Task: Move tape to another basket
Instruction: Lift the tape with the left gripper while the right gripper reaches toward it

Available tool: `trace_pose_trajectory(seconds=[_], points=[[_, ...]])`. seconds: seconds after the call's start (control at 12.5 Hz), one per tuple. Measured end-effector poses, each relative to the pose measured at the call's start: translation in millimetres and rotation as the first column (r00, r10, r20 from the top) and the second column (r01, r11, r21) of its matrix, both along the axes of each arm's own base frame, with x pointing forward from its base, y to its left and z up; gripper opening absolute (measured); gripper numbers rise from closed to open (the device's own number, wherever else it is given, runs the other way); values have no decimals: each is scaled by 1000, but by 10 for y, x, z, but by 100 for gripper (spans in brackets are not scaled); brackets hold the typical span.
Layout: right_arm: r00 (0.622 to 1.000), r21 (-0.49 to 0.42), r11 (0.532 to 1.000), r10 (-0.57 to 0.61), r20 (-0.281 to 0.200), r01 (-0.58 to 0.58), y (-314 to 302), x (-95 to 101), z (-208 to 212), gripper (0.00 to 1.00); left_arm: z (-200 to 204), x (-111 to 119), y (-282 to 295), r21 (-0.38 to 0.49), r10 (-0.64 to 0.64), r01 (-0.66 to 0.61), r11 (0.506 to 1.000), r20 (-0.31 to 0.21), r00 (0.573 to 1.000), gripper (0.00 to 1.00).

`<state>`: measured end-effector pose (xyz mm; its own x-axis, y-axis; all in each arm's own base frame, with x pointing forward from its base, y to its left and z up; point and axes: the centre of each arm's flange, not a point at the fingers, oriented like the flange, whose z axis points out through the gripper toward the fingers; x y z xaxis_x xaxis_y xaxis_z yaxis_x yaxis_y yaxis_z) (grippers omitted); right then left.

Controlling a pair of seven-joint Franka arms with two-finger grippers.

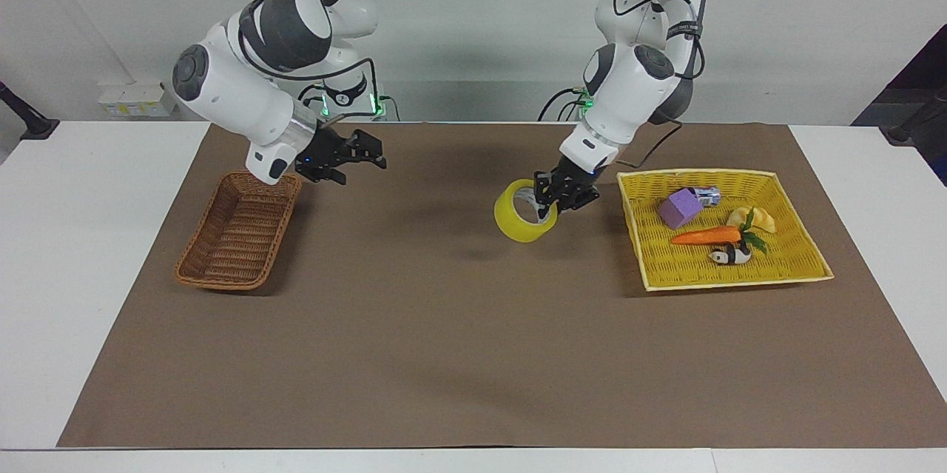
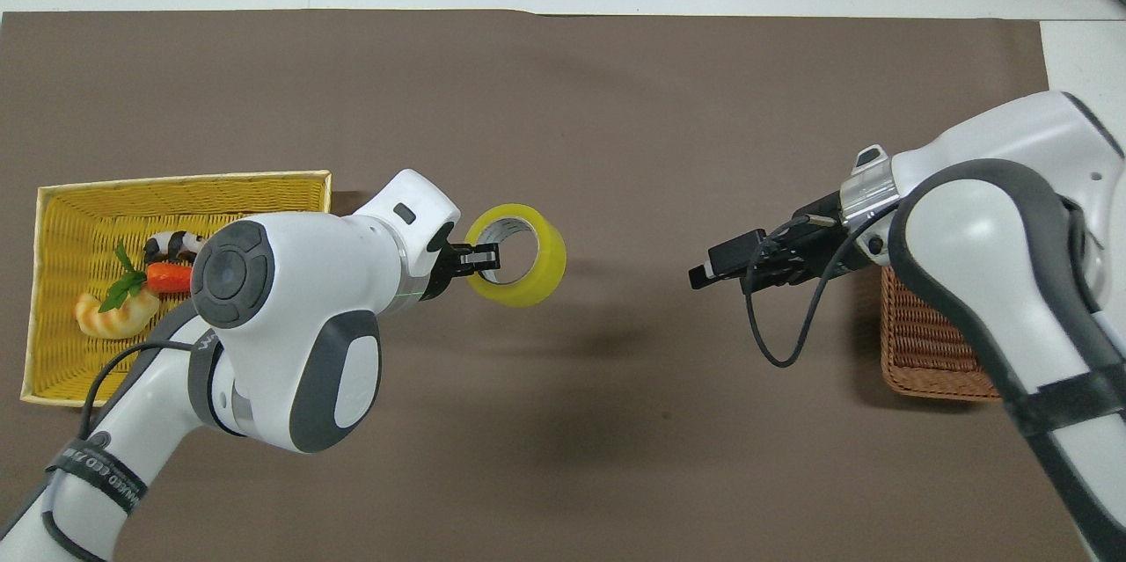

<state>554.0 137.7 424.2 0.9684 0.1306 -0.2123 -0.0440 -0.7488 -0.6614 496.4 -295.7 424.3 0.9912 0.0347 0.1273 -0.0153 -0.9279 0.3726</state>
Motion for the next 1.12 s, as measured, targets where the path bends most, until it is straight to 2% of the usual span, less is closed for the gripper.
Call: trace_pose_trajectory(seconds=[0.16,0.72,1.12], points=[[999,52,998,-41,-14,42,291,-51,-150,100,-24,-63,-81,0,-3,3,1000,-10,1000,23],[970,88,969,-223,-94,231,787,-19,-533,100,-78,-151,-167,4,-3,3,1000,-29,1000,23],[951,114,946,-292,-97,302,960,6,-604,100,-93,-136,-118,6,7,-6,1000,-32,999,23]])
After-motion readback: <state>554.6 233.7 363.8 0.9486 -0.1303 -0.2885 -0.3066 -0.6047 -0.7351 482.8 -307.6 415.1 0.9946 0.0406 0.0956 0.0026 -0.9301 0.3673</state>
